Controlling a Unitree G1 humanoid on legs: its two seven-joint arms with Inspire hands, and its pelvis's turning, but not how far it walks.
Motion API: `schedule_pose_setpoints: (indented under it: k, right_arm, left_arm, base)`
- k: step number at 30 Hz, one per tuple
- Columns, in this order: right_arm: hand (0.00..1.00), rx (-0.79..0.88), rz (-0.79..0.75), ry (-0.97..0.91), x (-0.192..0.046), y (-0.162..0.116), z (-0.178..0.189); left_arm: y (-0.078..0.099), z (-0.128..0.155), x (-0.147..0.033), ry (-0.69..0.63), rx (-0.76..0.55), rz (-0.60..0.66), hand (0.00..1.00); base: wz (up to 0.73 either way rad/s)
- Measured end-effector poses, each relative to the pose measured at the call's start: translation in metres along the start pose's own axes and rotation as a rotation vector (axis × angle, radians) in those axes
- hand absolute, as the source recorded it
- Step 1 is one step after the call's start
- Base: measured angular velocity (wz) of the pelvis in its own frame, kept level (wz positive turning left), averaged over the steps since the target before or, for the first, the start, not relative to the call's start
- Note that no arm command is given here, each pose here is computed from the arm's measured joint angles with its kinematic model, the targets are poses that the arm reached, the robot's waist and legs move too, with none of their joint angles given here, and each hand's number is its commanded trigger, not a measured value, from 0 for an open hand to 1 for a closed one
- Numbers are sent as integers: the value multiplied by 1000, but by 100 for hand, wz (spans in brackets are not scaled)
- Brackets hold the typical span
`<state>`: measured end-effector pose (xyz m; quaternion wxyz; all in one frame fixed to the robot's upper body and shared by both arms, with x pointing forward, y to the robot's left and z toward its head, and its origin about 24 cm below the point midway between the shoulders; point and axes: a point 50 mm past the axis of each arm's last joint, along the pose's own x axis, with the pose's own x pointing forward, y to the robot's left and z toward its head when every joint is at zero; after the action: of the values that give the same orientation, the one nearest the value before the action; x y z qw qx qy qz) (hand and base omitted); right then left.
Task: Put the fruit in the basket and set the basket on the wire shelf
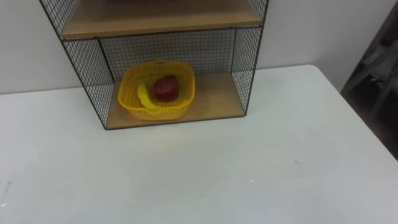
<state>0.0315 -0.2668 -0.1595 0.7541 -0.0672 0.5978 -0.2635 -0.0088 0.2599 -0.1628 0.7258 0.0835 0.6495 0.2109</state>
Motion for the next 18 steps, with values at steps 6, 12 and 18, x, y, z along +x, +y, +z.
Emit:
schedule_pose_setpoints:
  k: [6, 12, 18]
  right_arm:
    - [0, -71, 158, 34, -1, 12, -6]
    - [0, -85, 202, 135, -4, 9, -28]
    - [0, -138, 219, 201, -6, 6, -43]
  left_arm:
    - [-2, 0, 0, 3, 90, -16, 0]
    - [-7, -7, -1, 37, 247, -53, 0]
    - [-9, -17, -3, 87, 239, -70, 0]
  base:
    - [0]
    - [0]
    - [0]
